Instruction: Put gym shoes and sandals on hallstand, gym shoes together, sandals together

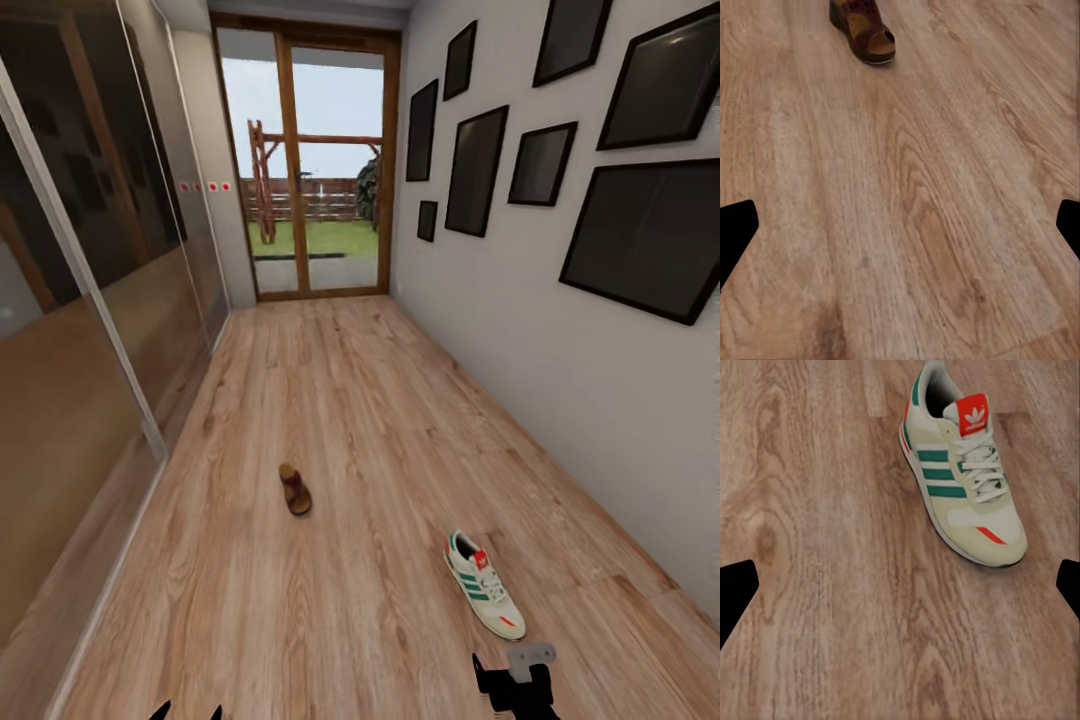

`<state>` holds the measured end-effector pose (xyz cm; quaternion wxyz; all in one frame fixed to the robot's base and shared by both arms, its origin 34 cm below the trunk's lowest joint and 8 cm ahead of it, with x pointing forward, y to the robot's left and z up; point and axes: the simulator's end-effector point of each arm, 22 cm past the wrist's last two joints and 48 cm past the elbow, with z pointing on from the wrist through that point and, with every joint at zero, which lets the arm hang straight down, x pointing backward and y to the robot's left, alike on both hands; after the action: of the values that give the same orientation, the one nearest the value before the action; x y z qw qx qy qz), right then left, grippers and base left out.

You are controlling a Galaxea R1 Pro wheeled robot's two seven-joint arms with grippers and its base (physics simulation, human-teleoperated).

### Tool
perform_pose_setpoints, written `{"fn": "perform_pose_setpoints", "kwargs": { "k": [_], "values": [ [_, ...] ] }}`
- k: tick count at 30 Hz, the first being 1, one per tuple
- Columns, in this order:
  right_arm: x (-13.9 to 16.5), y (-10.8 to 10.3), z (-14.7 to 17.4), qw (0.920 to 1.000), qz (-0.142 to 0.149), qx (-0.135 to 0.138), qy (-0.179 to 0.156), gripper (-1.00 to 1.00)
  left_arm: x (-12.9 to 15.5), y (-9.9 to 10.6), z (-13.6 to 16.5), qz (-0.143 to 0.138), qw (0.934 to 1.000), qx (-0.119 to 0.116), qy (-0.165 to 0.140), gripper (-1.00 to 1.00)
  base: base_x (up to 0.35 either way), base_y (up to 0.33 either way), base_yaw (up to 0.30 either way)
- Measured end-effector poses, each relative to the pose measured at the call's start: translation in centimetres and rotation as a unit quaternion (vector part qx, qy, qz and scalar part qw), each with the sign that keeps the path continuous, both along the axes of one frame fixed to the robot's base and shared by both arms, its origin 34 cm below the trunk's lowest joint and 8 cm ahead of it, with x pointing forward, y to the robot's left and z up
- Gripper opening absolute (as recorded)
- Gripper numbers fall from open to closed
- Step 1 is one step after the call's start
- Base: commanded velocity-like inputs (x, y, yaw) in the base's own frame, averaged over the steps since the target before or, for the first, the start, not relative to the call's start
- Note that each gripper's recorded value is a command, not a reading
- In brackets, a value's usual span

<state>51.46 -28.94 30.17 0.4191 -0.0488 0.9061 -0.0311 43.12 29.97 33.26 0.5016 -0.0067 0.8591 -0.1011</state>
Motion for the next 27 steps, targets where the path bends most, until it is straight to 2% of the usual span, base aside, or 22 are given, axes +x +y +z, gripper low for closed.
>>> {"fn": "perform_pose_setpoints", "kwargs": {
  "k": [17, 27],
  "values": [
    [0.26, -0.08, 0.4, 1.0, -0.001, 0.0, -0.005, 1.0, 0.25, 0.01, 0.32, 0.0, 1.0, 0.0, -0.005, 1.0, 0.335, 0.101, -0.282],
    [0.42, -0.08, 0.64, 1.0, -0.001, 0.0, -0.008, 1.0, 0.39, 0.0, 0.52, 0.0, 1.0, 0.0, -0.008, 1.0, 0.292, 0.187, -0.283]
  ]
}}
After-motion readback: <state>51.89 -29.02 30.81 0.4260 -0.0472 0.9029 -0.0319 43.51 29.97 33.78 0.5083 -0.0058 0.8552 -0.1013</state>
